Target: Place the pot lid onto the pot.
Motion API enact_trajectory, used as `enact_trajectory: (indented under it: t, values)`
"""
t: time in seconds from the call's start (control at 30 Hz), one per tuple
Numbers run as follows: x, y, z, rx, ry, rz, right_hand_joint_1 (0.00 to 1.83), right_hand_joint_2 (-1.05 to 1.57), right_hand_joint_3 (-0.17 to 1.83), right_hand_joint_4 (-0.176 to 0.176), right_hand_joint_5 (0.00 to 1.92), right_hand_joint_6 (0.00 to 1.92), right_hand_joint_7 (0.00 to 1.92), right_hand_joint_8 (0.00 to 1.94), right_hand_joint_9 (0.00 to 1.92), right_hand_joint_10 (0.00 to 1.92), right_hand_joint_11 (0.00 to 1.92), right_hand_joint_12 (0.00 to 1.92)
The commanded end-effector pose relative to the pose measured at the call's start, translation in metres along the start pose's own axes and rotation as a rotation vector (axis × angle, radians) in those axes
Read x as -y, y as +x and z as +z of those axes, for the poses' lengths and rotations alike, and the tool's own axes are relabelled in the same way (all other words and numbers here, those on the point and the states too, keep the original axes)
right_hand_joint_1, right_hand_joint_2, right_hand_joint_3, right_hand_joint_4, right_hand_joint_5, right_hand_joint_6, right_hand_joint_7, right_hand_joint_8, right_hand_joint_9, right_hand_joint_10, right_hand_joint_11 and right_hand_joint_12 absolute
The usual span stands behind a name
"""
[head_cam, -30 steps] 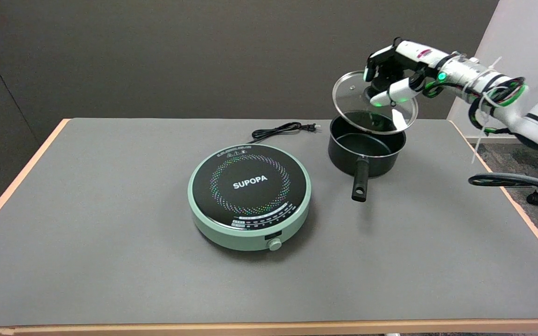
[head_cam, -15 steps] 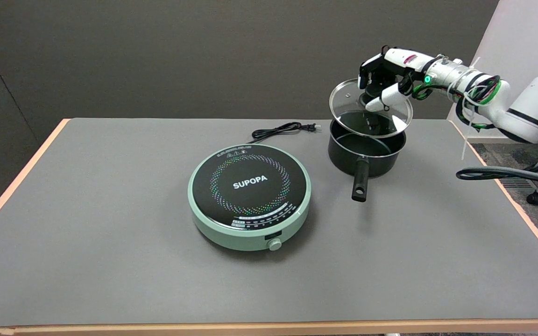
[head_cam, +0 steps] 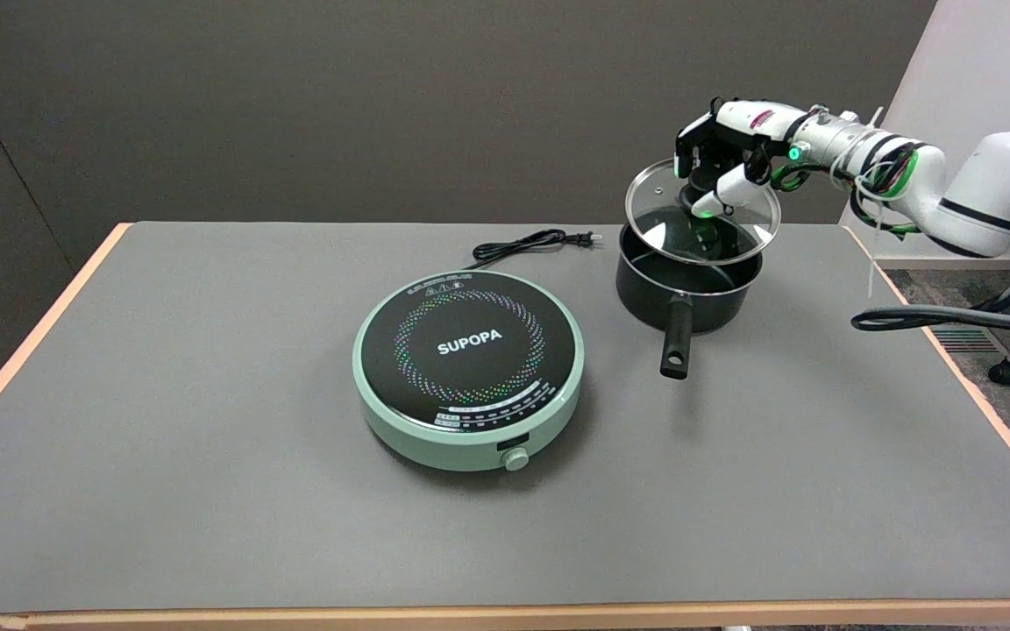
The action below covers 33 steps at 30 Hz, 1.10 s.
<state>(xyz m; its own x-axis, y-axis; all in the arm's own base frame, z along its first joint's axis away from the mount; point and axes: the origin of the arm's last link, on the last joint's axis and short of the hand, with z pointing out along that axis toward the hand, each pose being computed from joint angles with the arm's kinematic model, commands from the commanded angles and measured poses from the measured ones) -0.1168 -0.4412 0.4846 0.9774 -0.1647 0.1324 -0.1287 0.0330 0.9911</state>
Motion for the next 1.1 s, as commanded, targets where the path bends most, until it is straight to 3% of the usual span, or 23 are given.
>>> enact_trajectory:
  t: [0.03,0.67,1.1]
  values:
    - [-0.006,0.002,0.013,0.041,-0.024,-0.083,1.36,0.93,0.39,0.176,0.71,1.12,0.95,1.14,0.88,1.34,0.71,1.74]
    - [-0.020,-0.006,0.021,0.066,-0.057,-0.068,1.36,0.93,0.39,0.176,0.70,1.12,0.95,1.14,0.88,1.34,0.71,1.74]
    - [-0.002,-0.011,0.021,0.076,0.005,-0.014,1.36,0.93,0.39,0.176,0.71,1.12,0.95,1.14,0.88,1.33,0.71,1.73]
